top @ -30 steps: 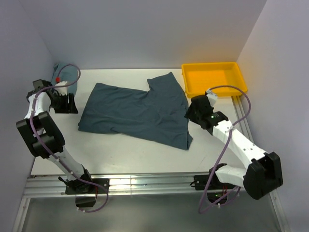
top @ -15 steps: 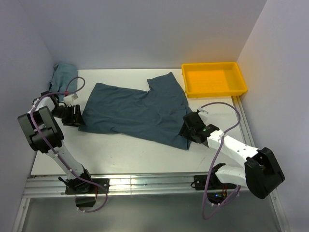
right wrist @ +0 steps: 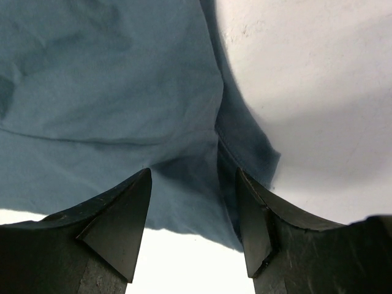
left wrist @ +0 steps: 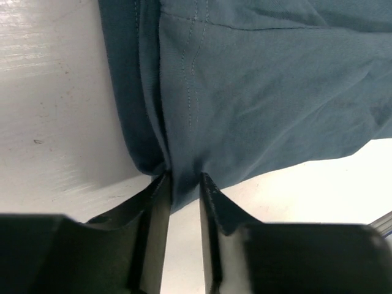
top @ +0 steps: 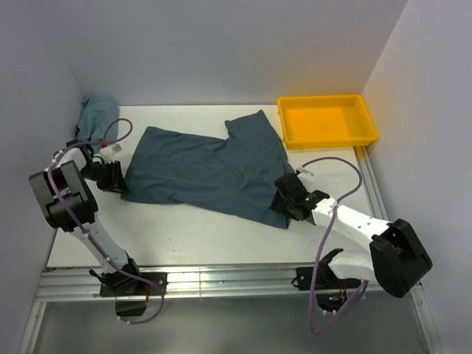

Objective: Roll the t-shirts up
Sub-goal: Fold the tshirt

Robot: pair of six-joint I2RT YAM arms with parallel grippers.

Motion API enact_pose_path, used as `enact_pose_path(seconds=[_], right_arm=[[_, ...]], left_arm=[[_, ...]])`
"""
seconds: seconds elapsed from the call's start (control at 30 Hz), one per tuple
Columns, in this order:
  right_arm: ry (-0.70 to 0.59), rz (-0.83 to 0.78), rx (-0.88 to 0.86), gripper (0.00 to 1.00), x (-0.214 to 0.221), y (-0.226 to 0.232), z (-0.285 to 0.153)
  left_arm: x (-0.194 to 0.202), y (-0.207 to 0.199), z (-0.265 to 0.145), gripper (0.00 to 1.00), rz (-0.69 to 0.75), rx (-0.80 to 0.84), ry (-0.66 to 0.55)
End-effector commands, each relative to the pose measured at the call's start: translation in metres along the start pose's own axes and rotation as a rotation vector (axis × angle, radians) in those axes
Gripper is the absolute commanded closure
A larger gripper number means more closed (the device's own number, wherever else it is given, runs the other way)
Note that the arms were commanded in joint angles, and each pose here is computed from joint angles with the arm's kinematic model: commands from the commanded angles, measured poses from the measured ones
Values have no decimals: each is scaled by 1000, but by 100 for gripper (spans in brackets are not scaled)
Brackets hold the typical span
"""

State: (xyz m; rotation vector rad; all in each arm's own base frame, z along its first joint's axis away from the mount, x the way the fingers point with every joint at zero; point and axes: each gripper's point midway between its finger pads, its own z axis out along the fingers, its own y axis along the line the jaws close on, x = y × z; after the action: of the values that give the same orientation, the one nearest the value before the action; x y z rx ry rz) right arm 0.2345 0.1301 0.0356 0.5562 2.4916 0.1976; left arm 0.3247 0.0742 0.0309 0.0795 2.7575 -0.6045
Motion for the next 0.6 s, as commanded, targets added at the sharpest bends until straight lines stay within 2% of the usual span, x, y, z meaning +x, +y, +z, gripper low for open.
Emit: enact_pose_path(seconds=[0.0, 0.03, 0.43, 0.5, 0.57], right_arm=[[-24, 16, -5, 36, -3, 2, -9], [-16, 11, -7, 36, 0, 1, -12], [31, 14, 0, 33, 20, -18, -24], [42, 14, -10, 33, 25, -17, -23], [52, 11, -6, 33, 29, -17, -21]], left_arm=[[-4, -1, 2, 72, 10, 9, -12], [-5, 0, 2, 76, 13, 8, -13], [-6, -7, 0, 86, 26, 25, -19], [-7, -7, -2, 85, 28, 22, -24], [-5, -10, -1, 77, 30, 31, -18]])
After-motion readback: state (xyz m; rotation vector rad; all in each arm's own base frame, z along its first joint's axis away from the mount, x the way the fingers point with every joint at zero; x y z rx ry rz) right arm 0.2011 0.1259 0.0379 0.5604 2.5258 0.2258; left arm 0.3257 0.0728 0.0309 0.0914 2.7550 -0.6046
